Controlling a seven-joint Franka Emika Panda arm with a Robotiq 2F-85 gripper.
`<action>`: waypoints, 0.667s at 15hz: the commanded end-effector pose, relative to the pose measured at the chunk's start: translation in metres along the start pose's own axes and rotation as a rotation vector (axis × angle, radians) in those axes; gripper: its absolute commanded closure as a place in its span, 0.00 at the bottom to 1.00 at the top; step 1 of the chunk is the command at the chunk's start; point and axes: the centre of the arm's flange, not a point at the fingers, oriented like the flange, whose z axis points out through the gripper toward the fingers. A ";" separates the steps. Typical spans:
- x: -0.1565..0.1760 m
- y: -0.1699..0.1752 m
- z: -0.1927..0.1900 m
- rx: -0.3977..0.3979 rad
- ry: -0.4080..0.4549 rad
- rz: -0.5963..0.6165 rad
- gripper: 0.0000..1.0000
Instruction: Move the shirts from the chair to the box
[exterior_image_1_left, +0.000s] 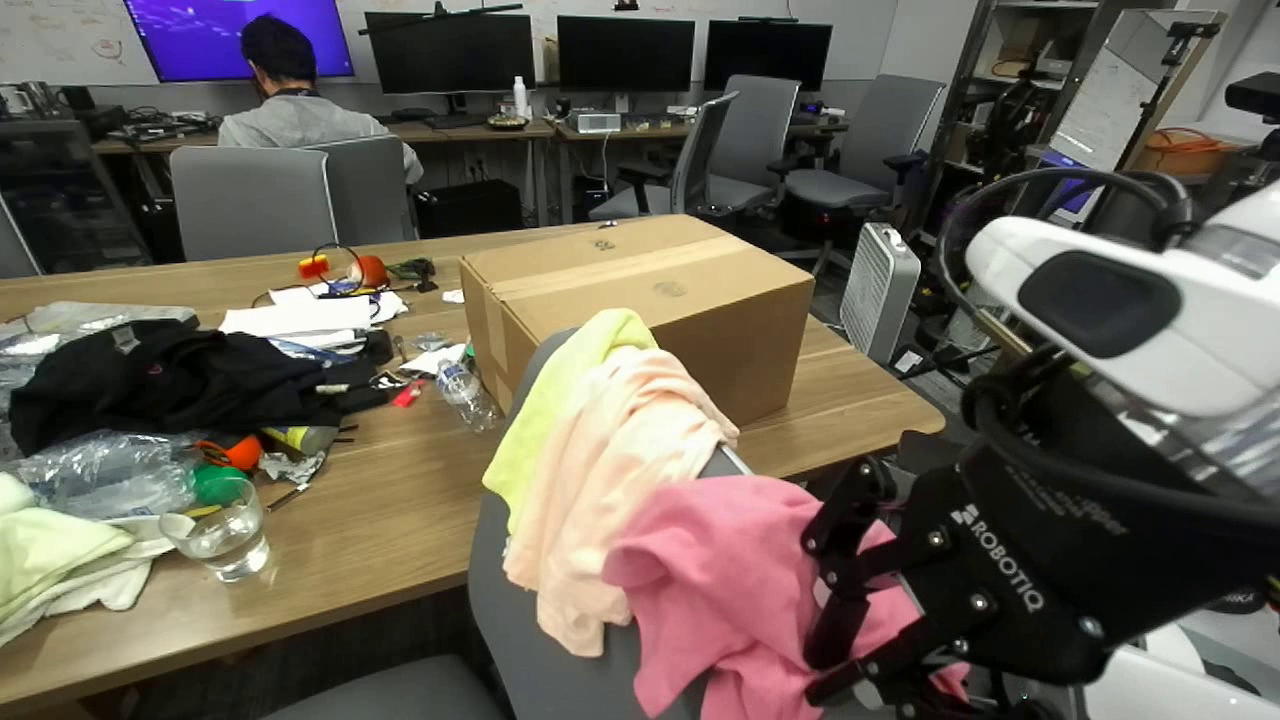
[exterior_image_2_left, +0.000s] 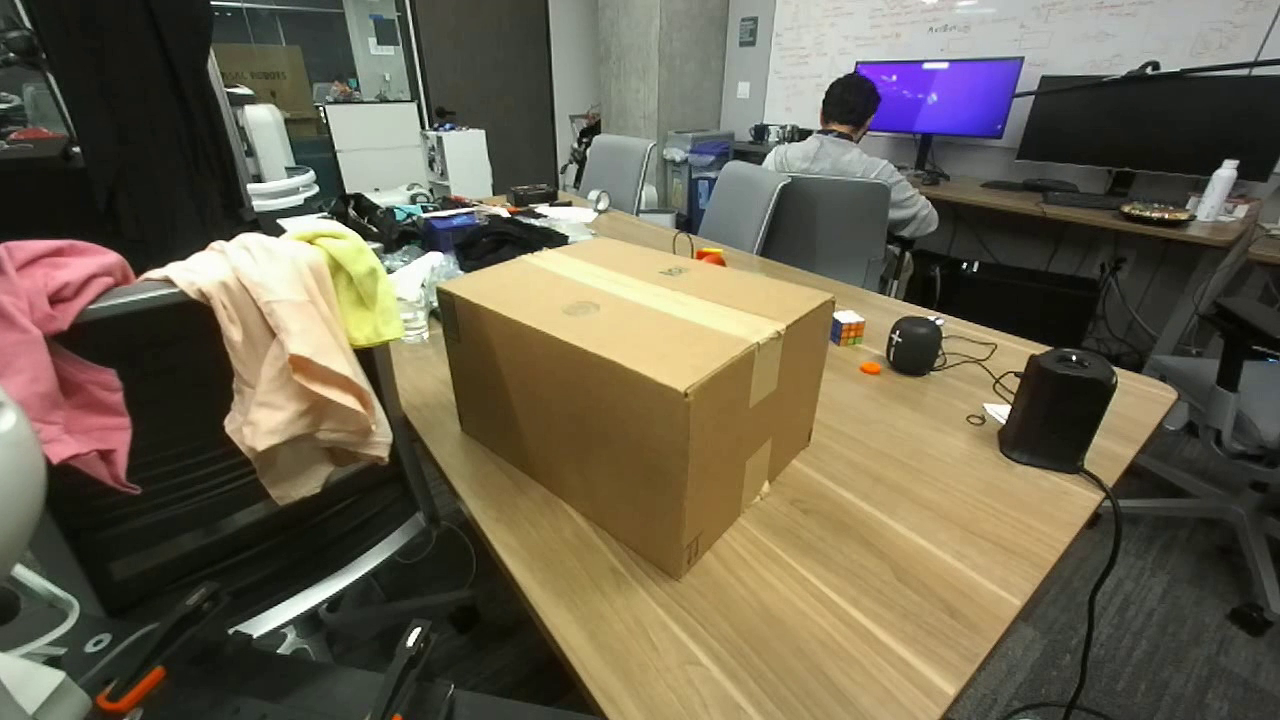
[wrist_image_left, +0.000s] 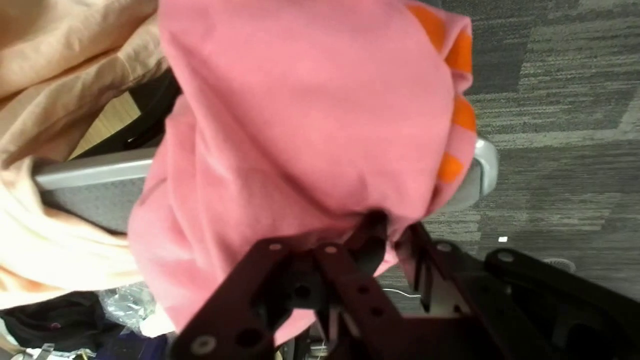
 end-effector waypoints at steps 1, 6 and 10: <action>-0.037 0.025 0.003 0.000 0.024 -0.001 0.98; -0.029 0.041 -0.005 0.006 0.008 0.016 0.94; -0.011 0.071 -0.036 0.057 -0.019 0.053 0.95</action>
